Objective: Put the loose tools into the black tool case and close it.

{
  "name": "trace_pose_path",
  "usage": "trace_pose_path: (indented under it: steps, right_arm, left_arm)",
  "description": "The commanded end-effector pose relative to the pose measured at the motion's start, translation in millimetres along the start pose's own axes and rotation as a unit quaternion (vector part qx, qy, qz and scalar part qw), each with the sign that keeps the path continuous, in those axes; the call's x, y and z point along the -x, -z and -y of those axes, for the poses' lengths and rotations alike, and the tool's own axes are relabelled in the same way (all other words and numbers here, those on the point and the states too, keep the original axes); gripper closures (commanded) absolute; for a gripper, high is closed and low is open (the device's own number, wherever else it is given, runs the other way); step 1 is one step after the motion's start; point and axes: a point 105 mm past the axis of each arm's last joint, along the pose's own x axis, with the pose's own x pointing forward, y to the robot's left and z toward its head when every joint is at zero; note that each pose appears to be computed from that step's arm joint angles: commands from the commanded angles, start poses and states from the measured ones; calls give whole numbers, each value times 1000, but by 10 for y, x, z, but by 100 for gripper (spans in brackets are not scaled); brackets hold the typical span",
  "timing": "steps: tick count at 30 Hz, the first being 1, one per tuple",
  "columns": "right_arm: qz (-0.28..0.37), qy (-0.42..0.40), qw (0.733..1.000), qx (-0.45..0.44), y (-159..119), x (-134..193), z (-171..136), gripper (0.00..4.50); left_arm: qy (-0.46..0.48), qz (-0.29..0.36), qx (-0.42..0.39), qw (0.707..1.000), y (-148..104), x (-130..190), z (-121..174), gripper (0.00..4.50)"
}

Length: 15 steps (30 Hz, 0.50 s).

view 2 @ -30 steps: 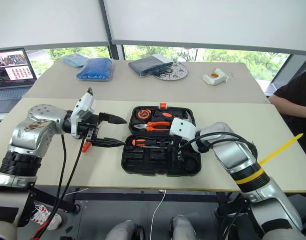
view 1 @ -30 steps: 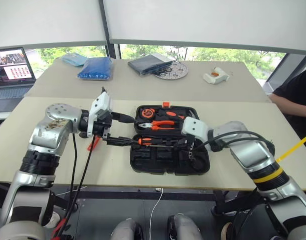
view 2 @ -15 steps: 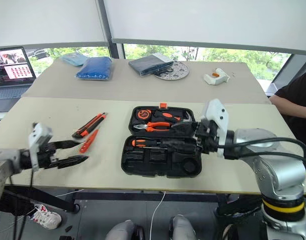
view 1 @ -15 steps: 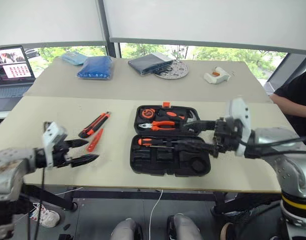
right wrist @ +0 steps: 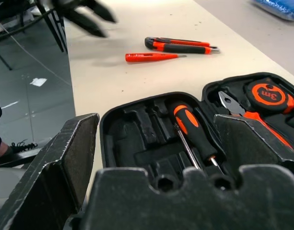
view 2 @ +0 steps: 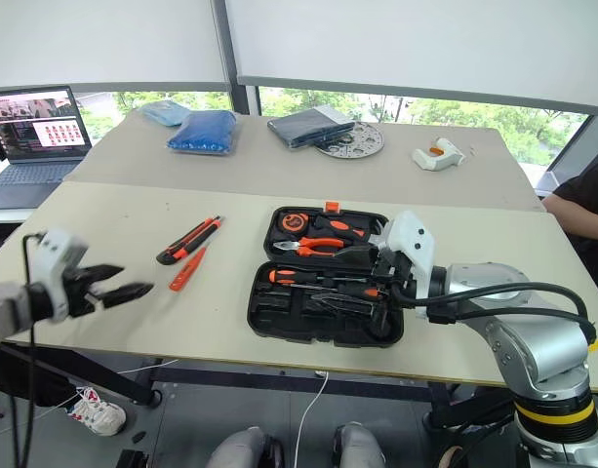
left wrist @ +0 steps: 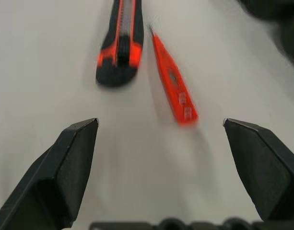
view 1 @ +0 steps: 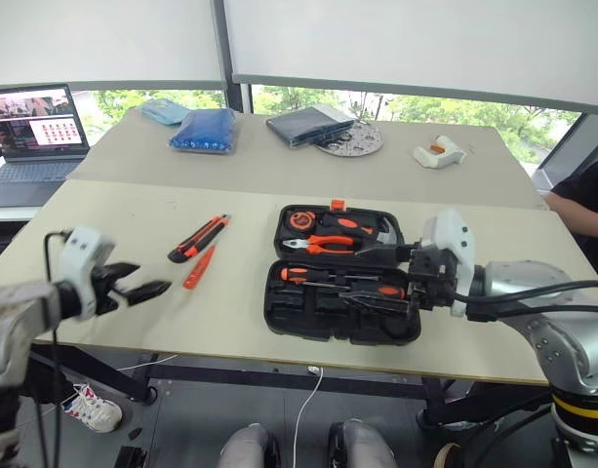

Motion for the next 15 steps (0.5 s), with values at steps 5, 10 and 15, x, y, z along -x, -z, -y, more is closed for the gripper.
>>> trace_pose_path:
  steps: [5, 10, 15]
  right_arm:
    - [5, 14, 1000, 21, -24, 30, -69, 4]
    - [6, 27, 999, 19, -30, 65, -49, 4]
    - [4, 39, 999, 16, -17, 95, -25, 4]
  left_arm:
    - [-9, -59, 9, 998, -6, -230, 186, 0]
    - [-50, -85, 7, 995, 29, -336, 130, 0]
    - [-66, -89, 14, 994, 65, -390, 72, 0]
